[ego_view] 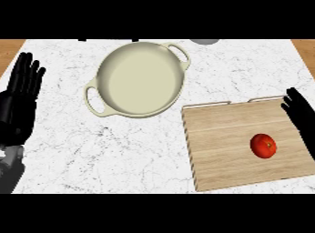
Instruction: Pick the tomato from the tray and place it in the pot
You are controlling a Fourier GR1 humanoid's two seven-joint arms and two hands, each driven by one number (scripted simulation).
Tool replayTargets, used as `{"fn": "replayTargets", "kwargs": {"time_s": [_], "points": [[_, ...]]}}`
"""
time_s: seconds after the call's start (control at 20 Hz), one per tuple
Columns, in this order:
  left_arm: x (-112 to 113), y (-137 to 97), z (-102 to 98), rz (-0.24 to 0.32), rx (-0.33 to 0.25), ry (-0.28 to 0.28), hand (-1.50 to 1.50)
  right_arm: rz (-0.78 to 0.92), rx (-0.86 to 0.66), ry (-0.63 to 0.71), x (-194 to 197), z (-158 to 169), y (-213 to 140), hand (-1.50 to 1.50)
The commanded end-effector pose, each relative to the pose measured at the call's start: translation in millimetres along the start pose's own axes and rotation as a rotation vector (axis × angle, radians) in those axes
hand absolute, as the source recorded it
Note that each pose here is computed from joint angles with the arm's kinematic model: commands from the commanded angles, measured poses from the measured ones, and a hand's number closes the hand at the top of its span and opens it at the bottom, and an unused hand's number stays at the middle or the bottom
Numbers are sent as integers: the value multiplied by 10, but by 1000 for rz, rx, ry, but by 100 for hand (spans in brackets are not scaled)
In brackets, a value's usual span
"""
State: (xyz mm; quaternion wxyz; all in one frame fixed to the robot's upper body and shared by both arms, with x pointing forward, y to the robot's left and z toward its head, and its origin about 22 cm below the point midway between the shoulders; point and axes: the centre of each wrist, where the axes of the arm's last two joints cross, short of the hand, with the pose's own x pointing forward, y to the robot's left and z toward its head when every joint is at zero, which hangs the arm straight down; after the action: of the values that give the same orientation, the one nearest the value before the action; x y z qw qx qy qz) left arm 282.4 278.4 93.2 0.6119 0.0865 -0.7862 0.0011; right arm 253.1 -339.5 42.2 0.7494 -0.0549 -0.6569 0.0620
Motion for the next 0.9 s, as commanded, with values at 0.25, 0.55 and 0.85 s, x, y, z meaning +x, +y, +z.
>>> {"fn": "replayTargets", "kwargs": {"time_s": [0.25, 0.55, 0.85], "points": [[-668, 776, 432, -416, 97, 418, 0, -149, 77, -401, 351, -18, 174, 150], [-717, 482, 499, -330, 107, 595, 0, 127, -547, -519, -47, 320, 159, -150], [-681, 442, 300, -359, 101, 607, 0, 243, -494, -511, 77, 750, 286, -150]]}}
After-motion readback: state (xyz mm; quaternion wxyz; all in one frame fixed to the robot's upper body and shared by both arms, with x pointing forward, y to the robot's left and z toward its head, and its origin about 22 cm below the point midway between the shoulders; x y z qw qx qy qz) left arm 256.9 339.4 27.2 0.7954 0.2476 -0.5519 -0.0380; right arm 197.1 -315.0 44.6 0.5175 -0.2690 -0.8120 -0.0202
